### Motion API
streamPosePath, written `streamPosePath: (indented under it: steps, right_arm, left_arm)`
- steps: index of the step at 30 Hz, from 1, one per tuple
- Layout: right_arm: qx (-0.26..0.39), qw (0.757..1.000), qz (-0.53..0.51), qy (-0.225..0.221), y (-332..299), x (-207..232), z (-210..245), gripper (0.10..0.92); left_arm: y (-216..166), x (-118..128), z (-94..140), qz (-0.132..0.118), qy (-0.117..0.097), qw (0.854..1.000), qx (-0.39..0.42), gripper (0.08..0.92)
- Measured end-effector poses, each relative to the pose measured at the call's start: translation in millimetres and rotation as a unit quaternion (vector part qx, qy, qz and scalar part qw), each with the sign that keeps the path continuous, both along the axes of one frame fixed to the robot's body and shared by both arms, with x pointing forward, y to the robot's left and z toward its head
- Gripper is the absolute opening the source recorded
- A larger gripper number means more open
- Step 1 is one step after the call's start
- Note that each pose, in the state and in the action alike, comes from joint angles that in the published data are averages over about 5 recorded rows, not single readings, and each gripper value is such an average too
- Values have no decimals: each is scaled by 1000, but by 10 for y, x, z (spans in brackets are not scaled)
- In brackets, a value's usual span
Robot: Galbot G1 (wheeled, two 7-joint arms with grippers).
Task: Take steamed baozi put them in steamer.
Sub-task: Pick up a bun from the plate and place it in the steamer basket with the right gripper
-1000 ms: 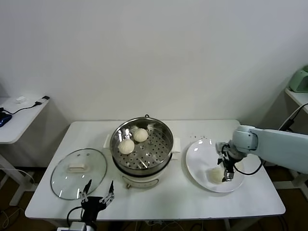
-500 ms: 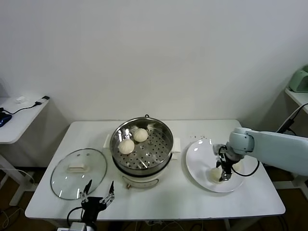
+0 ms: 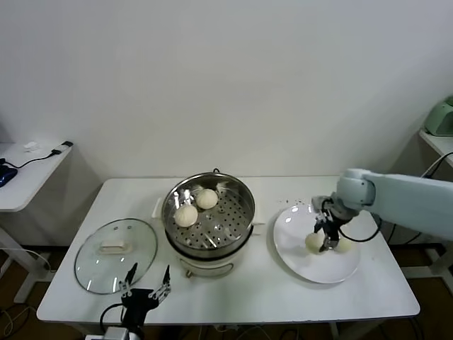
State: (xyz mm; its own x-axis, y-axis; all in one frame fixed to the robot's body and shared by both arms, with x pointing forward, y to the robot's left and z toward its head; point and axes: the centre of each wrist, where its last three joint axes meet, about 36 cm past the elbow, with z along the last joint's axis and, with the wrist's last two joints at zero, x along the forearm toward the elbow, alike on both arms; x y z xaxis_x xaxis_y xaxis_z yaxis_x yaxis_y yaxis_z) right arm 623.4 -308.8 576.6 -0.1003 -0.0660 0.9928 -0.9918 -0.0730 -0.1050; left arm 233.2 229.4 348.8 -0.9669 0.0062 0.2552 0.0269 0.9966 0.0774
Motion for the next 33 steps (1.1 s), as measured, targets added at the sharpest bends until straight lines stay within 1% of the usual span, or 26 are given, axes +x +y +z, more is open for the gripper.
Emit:
streamPosePath:
  steps: [4,8,11,14,17,21,28,33]
  right_arm:
    - [11,999,37,-30,171,167,628,636]
    - [23,993,99,-57,503,236,1177,636]
    - [32,983,165,-71,838,216,1472,636]
    - [35,968,239,-73,1197,141,1626,636]
    - [33,946,314,-66,1554,29,1661,636]
    - [26,913,404,-55,1958,-103,1577,635]
    - [8,848,529,-40,2485,-171,1236,632]
    - [3,811,584,-32,2761,-122,936,633]
  left_arm:
    - [3,-9,6,0,0,1000,1,823]
    - [12,-8,12,0,-1,1000,3,823]
    - [23,1,17,0,-2,1000,4,823]
    - [36,12,23,2,-3,1000,4,823]
    - [49,14,26,3,-3,1000,4,823]
    - [68,15,28,6,-3,1000,5,823]
    - [72,1,22,6,-2,1000,5,823]
    - [77,-17,17,7,0,1000,6,823]
